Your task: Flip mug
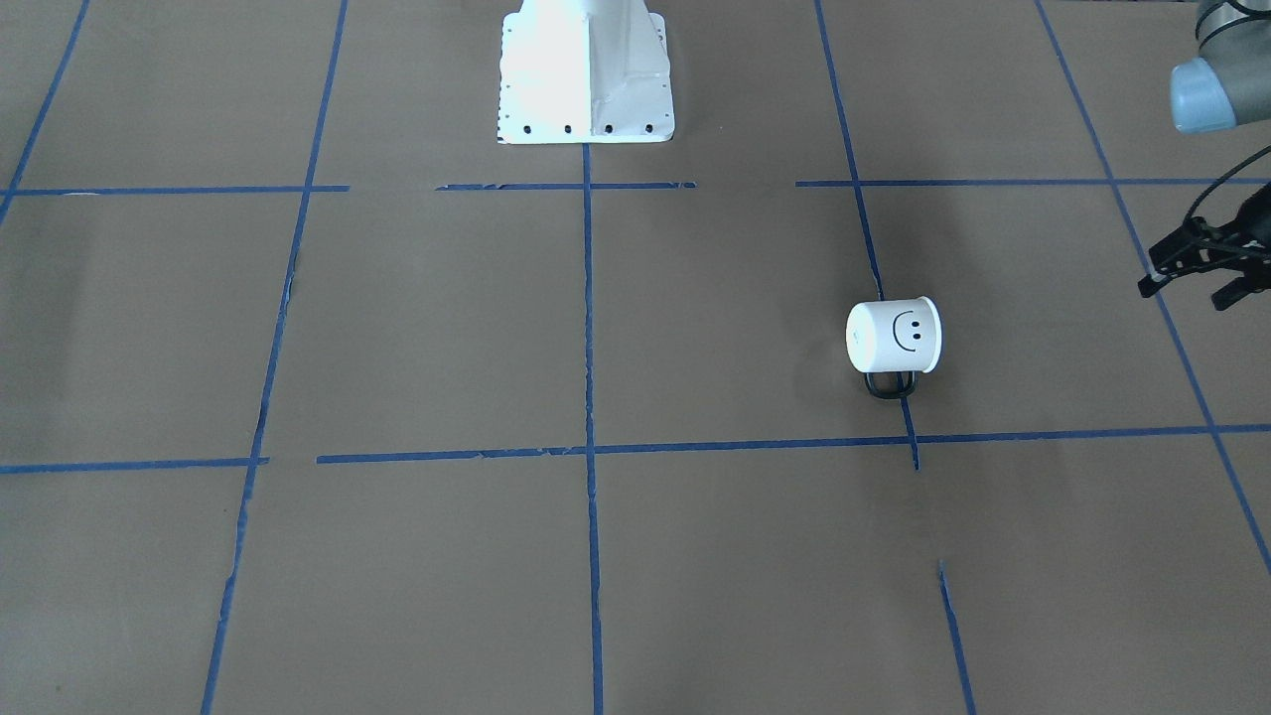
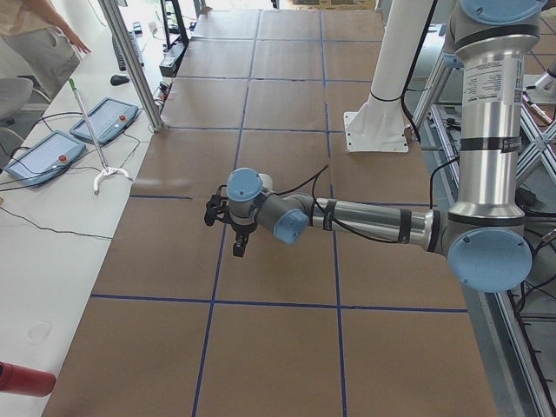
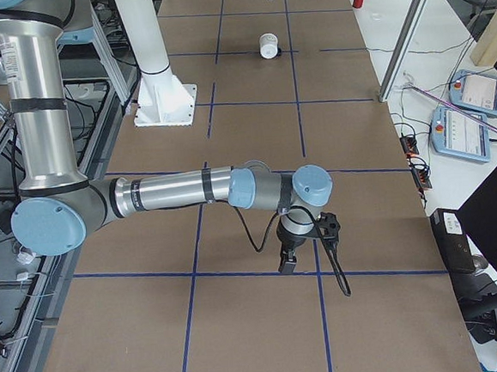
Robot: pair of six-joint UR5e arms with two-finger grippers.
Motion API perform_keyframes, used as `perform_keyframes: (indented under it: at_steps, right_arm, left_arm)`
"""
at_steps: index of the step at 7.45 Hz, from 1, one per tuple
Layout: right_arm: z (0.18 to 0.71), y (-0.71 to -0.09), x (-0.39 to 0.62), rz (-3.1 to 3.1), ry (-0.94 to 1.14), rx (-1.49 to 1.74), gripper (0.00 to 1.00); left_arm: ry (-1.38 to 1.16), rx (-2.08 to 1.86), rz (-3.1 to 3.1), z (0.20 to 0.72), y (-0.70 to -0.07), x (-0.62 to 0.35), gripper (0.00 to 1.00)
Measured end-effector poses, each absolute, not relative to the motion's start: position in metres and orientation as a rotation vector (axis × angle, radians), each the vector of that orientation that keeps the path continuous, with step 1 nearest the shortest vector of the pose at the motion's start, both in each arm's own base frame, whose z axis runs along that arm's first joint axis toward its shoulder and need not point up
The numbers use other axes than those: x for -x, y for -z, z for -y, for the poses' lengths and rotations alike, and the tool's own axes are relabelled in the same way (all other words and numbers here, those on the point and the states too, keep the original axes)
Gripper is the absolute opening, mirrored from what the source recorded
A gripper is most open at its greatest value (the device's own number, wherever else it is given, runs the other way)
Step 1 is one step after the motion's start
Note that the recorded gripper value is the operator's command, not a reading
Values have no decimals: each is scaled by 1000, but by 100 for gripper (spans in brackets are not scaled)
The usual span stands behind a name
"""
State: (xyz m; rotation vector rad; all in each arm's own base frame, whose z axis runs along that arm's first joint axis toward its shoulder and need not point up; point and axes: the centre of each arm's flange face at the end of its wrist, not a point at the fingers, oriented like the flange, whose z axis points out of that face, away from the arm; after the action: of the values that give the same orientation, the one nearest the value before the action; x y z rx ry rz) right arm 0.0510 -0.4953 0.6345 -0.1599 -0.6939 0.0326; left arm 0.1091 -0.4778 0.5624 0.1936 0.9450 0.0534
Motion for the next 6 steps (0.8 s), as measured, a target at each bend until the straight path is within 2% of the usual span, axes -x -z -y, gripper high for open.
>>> perform_keyframes:
  at_steps: [4, 6]
  right_arm:
    - [495, -635, -51, 694, -33, 160, 100]
    - [495, -634, -51, 694, -33, 160, 100]
  left_arm:
    - [136, -285, -1295, 404, -541, -201, 100]
    - [194, -379, -1439, 404, -544, -231, 100]
